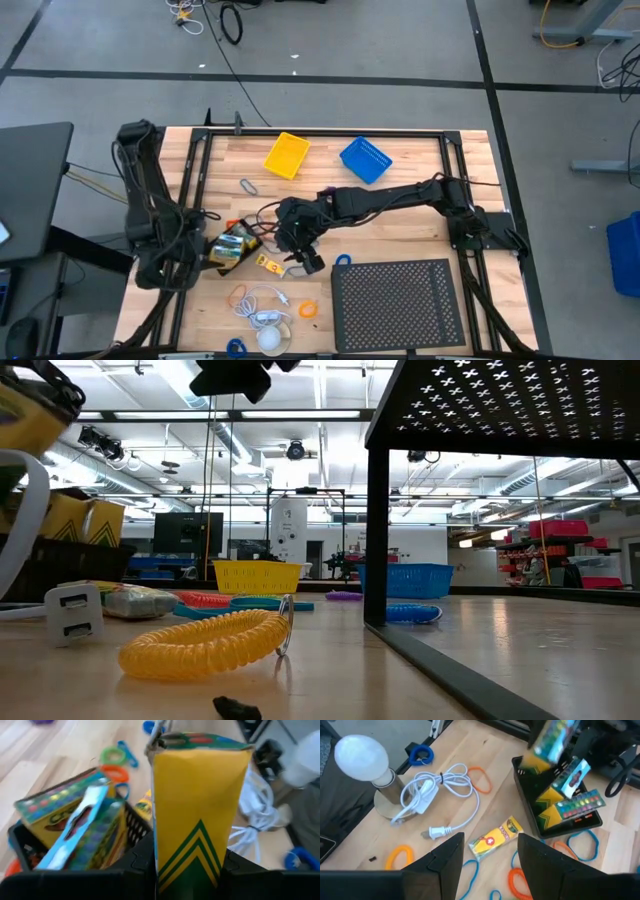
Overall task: Pick & Place Office Desk Supplies
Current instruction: Put the crayon box into the black basket
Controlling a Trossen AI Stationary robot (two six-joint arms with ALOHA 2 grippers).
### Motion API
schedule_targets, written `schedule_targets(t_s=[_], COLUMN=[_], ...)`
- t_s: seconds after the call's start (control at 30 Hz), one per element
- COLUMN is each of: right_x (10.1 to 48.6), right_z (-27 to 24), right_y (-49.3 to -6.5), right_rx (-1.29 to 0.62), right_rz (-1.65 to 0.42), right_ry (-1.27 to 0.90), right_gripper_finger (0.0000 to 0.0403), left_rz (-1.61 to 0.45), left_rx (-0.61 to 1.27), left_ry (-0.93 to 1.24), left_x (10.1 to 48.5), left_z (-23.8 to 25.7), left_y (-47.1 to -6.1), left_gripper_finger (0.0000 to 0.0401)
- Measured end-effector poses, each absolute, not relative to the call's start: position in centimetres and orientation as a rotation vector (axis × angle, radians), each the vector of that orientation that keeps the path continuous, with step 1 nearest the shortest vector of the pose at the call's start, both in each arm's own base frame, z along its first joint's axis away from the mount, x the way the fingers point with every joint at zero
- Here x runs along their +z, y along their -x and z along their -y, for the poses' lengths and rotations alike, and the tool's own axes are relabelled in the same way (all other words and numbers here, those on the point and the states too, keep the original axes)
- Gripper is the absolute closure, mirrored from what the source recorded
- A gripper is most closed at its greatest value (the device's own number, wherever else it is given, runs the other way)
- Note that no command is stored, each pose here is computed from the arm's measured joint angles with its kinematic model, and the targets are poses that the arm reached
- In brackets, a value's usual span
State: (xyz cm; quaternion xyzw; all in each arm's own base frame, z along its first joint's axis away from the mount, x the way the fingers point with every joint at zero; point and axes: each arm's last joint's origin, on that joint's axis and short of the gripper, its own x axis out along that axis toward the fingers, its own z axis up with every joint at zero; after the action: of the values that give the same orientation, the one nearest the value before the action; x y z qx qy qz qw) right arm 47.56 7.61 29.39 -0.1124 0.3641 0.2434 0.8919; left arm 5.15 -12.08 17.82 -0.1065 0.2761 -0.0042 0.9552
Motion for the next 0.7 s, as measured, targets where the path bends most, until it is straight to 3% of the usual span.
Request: schedule_targets(t_s=[0.33, 0.7], right_x=[29.4, 29.3], right_z=[-7.7, -7.7], right_y=[-47.5, -47.5], right_rx=[0.513, 0.515], right_rz=[-0.754, -0.758], right_ry=[0.249, 0.251], right_gripper_finger=[0.0208, 0.0208], left_rz=[-0.616, -0.661], left_rx=[0.161, 0.203], left_ry=[0.212, 0.212], left_x=[15.8, 15.3], left_z=[12.0, 12.1], left_y=[-6.2, -6.5], left_gripper_finger=[0.0294, 0.0294])
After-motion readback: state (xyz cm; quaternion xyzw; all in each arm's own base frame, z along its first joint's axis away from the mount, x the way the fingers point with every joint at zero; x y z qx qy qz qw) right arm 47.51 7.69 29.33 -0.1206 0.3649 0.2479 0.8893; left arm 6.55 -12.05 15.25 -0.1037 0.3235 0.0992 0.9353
